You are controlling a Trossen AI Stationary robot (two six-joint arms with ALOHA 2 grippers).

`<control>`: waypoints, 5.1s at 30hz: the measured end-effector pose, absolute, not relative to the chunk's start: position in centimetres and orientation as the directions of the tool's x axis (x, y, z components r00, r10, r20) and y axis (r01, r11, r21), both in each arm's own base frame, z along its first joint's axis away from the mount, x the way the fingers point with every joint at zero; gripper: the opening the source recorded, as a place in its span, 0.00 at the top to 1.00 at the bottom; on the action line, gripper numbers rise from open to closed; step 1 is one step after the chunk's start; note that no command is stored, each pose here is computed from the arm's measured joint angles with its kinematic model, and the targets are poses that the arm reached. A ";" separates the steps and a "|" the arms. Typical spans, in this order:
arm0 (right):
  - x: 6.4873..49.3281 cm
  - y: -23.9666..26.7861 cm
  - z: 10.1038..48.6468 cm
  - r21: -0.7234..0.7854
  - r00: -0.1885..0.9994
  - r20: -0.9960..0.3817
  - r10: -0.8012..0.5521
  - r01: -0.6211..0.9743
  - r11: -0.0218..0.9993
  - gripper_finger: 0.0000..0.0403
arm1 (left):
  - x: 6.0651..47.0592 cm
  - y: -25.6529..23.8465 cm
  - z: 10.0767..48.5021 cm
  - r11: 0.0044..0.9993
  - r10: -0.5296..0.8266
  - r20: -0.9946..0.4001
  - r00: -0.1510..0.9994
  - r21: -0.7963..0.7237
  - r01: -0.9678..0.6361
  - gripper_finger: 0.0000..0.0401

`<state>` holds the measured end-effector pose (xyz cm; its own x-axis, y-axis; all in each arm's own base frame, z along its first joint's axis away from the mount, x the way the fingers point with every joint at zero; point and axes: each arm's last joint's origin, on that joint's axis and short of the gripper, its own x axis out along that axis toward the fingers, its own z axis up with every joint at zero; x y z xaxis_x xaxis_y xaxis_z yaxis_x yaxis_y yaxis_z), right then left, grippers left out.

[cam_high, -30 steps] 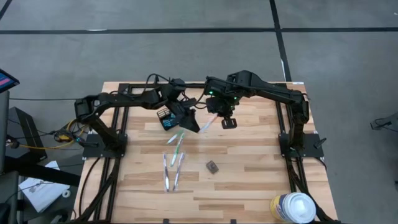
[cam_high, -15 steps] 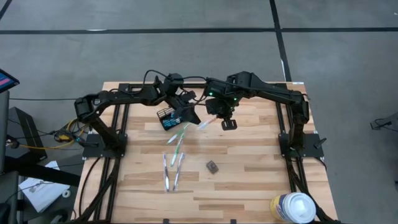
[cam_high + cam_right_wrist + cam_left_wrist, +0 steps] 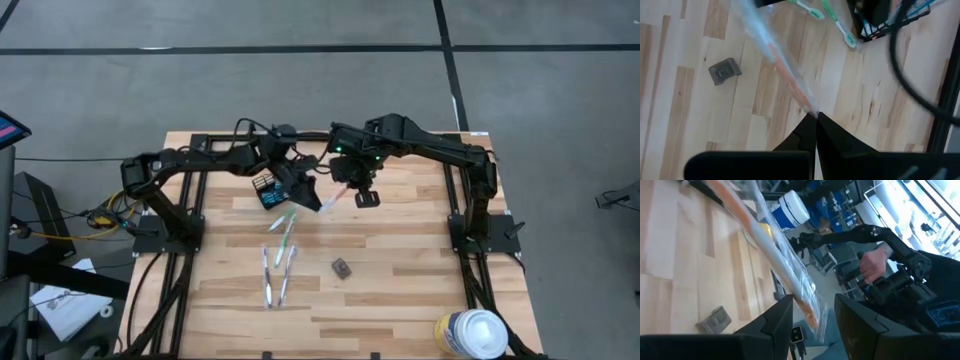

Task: Pick & Place toothbrushing station
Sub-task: Put the orange toothbrush into the black organizer

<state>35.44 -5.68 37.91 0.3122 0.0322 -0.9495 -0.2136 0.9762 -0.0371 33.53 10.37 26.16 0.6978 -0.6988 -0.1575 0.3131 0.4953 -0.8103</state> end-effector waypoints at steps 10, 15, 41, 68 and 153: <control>35.5 -5.7 37.9 -0.035 0.319 -0.947 0.033 -0.206 0.978 1.00 | 34.2 10.2 25.4 0.515 -0.659 -0.186 0.728 -0.818 0.257 0.65; 35.5 -5.7 37.9 -0.032 0.317 -0.948 0.036 -0.207 0.978 1.00 | 34.2 10.2 25.4 0.519 -0.657 -0.187 0.731 -0.815 0.258 0.67; 33.6 -6.7 41.7 0.036 0.414 -0.909 0.048 -0.035 0.999 0.72 | 34.3 10.5 25.6 0.652 -0.601 -0.197 0.775 -0.681 0.333 0.96; 22.9 -12.6 57.7 0.124 0.917 -0.024 -0.398 0.398 0.909 0.36 | 27.1 17.6 36.3 0.990 0.002 0.234 0.972 -0.138 0.031 0.96; 32.9 -11.7 55.2 0.098 0.994 0.098 0.045 -0.055 0.994 1.00 | 21.3 17.3 40.1 0.999 0.030 0.167 0.986 0.014 -0.033 0.59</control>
